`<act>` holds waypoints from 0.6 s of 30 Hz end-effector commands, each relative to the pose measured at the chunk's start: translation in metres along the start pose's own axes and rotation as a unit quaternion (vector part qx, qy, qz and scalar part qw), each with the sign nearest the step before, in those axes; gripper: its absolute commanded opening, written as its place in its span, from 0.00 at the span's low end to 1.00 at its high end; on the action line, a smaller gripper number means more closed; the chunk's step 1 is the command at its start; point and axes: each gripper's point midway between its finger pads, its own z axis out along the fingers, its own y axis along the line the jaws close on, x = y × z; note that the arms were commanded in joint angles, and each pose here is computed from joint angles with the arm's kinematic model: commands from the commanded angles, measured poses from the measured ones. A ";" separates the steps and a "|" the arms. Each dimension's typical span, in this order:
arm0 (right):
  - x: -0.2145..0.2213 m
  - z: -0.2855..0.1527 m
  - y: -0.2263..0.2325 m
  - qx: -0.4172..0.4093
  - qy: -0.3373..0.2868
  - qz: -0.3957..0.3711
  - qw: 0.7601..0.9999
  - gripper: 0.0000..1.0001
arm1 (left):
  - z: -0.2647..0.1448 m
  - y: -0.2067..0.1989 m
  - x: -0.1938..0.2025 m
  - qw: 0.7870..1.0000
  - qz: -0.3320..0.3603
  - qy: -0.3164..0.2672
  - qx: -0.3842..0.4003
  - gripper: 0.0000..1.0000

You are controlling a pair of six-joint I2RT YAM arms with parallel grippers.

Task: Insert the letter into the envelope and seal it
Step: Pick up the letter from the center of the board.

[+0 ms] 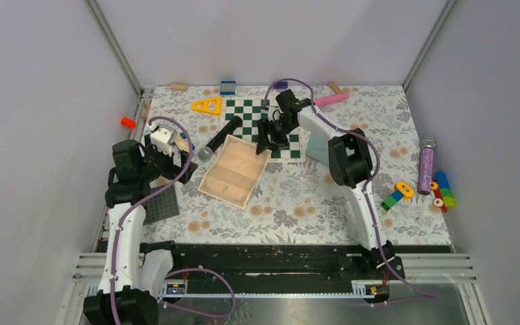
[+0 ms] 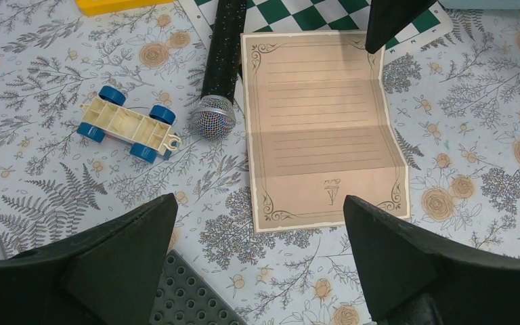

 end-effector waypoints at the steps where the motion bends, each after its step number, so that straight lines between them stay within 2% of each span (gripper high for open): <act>1: 0.007 0.004 0.015 -0.030 0.017 0.000 0.999 0.70 | -0.003 -0.002 -0.025 0.999 0.031 -0.030 0.010 0.99; 8: 0.010 0.006 0.019 -0.045 0.023 -0.004 0.999 0.54 | -0.004 -0.002 -0.025 0.999 0.033 -0.031 0.008 0.99; 18: 0.007 -0.008 0.032 -0.055 0.019 -0.033 0.998 0.21 | -0.005 -0.002 -0.025 0.999 0.035 -0.032 0.008 0.99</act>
